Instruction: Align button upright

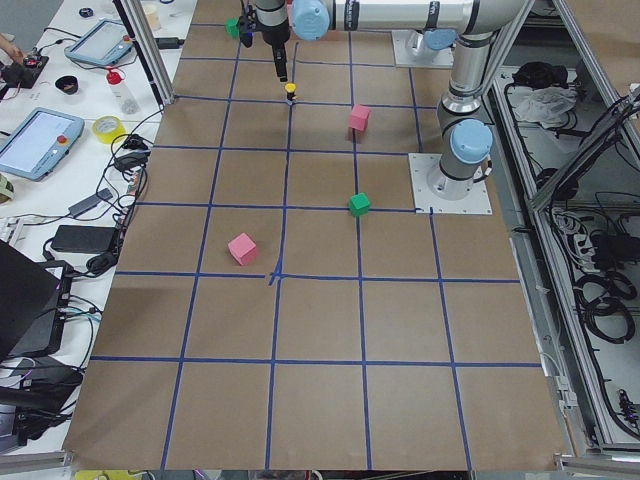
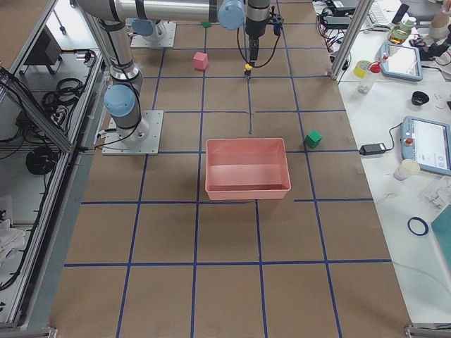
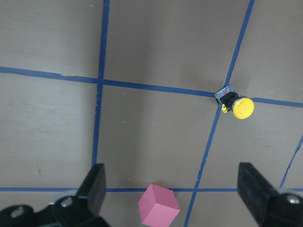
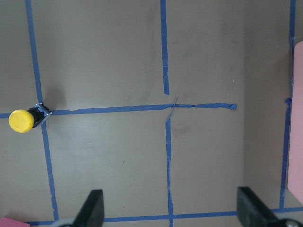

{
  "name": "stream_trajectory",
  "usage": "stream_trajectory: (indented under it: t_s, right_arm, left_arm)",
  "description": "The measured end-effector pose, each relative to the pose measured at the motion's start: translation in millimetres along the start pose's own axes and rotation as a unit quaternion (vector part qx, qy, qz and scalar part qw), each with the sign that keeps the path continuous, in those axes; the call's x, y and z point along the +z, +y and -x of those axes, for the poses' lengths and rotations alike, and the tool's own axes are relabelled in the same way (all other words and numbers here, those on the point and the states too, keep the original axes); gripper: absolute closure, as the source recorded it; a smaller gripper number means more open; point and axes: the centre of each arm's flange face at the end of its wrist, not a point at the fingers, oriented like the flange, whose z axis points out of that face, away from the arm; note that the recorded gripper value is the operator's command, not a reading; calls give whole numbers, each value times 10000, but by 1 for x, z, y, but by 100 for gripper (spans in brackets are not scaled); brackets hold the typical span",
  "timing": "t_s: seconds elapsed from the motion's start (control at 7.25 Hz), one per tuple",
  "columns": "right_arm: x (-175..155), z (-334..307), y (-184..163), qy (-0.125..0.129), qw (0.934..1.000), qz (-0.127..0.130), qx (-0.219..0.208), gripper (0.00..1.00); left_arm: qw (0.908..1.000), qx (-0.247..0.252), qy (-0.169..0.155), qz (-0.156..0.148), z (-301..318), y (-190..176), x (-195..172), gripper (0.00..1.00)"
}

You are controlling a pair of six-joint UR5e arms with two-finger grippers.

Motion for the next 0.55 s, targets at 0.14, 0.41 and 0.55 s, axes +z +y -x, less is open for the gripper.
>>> stream_trajectory:
  t_s: [0.14,0.41,0.55]
  right_arm:
    - [0,0,0,2,10000,3,0,0]
    - [0,0,0,12,10000,4,-3,0]
    - [0,0,0,24,10000,4,-12,0]
  left_arm:
    - [9995,188,-193,-153,0,14,-10,0]
    - [9985,311,-337,-288,1,25,-12,0]
    - [9984,320,-349,-301,1,27,-11,0]
